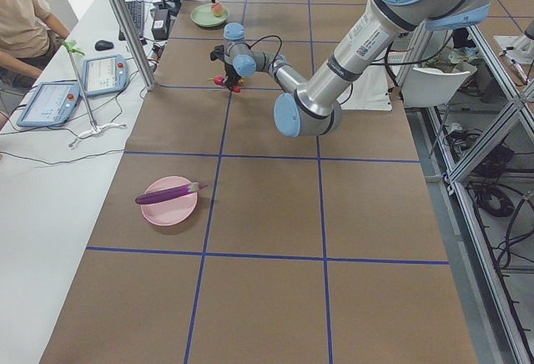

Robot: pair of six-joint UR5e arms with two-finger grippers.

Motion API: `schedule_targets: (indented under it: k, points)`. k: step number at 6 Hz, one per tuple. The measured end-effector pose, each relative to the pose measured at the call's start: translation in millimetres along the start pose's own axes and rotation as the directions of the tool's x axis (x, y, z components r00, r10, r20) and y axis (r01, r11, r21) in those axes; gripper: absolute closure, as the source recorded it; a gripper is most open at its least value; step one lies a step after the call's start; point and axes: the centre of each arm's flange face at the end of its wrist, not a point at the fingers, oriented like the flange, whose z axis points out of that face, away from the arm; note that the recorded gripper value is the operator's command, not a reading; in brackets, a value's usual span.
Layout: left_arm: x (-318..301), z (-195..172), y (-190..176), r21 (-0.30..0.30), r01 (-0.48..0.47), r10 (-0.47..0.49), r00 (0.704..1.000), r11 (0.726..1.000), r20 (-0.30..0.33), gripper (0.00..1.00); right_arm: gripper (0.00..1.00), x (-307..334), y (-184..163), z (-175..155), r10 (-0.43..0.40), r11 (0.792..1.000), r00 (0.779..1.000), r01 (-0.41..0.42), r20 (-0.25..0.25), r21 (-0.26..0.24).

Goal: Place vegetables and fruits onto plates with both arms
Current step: 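Carry the chili to the pink plate beside the eggplant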

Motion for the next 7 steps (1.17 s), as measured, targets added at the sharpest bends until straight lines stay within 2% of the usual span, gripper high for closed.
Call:
schedule_targets:
  k: [1, 2, 3, 5, 7]
  points:
    - [-66, -8, 10, 0.0, 0.1, -0.1, 0.994, 0.995, 0.04, 1.0, 0.0, 0, 3, -3, -0.001, 1.0, 1.0, 0.001, 0.006, 0.006]
    - [-136, -15, 25, 0.006, 0.207, -0.207, 0.974, 0.978, 0.092, 1.0, 0.0, -1, 10, -10, -0.008, 1.0, 1.0, 0.007, 0.018, 0.016]
    - [-218, -29, 47, 0.012, 0.31, -0.309, 0.94, 0.951, 0.144, 1.0, 0.0, -5, 15, -20, -0.017, 1.0, 0.999, 0.016, 0.031, 0.026]
    - [-380, -78, 96, 0.012, 0.522, -0.513, 0.835, 0.853, 0.197, 1.0, 0.0, -16, 21, -29, -0.035, 0.999, 0.997, 0.034, 0.067, 0.019]
    - [-465, -105, 132, 0.004, 0.655, -0.634, 0.731, 0.756, 0.252, 1.0, 0.0, -30, 27, -39, -0.056, 0.998, 0.994, 0.054, 0.095, 0.02]
